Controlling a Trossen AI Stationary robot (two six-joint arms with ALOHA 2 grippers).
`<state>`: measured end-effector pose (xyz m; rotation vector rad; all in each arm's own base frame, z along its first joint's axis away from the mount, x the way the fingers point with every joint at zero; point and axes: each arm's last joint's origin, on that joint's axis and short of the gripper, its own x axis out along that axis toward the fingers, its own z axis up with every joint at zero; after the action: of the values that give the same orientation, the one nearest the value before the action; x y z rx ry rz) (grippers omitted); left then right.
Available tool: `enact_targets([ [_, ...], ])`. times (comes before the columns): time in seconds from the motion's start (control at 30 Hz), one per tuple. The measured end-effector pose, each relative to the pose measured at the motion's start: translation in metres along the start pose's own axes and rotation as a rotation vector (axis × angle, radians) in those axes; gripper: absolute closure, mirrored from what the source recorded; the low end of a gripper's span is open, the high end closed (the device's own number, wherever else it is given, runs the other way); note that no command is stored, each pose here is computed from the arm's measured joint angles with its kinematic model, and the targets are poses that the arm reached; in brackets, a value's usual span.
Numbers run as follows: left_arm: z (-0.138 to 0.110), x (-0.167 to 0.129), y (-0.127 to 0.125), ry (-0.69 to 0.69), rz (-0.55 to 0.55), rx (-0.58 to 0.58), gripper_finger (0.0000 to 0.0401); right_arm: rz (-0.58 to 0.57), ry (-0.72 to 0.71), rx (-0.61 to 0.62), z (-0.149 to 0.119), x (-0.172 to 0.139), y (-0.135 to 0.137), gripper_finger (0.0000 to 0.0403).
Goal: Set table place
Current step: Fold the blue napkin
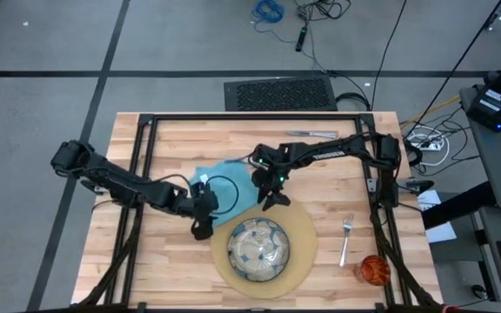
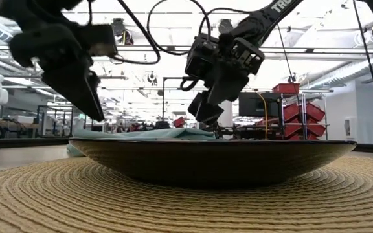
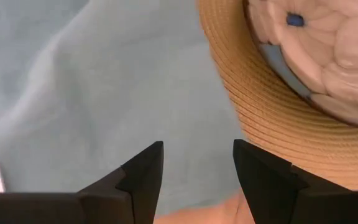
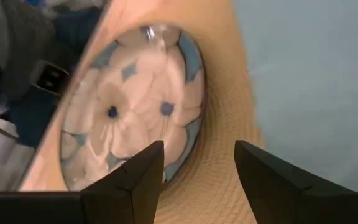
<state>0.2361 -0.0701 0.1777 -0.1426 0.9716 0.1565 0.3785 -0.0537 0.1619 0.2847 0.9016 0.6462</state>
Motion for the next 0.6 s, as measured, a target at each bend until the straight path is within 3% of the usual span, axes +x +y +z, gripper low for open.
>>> enact_targets([
  [0.13, 0.003, -0.016, -0.016, -0.017, 0.118, 0.023, 0.0221, -0.243, 0.142, -0.05, 0.002, 0.013, 0.025, 0.0216],
  [0.3, 0.004, -0.021, -0.029, -0.008, 0.3, 0.035, 0.0221, -0.395, 0.195, -0.124, 0.008, 0.021, 0.056, 0.0216],
  [0.47, -0.001, 0.011, -0.046, 0.14, 0.437, 0.099, 0.0221, -0.554, 0.208, -0.162, 0.013, 0.018, 0.077, 0.0216],
  [0.6, -0.002, 0.035, -0.07, 0.205, 0.52, 0.165, 0.0231, -0.59, 0.192, -0.151, 0.015, 0.016, 0.081, 0.0216],
])
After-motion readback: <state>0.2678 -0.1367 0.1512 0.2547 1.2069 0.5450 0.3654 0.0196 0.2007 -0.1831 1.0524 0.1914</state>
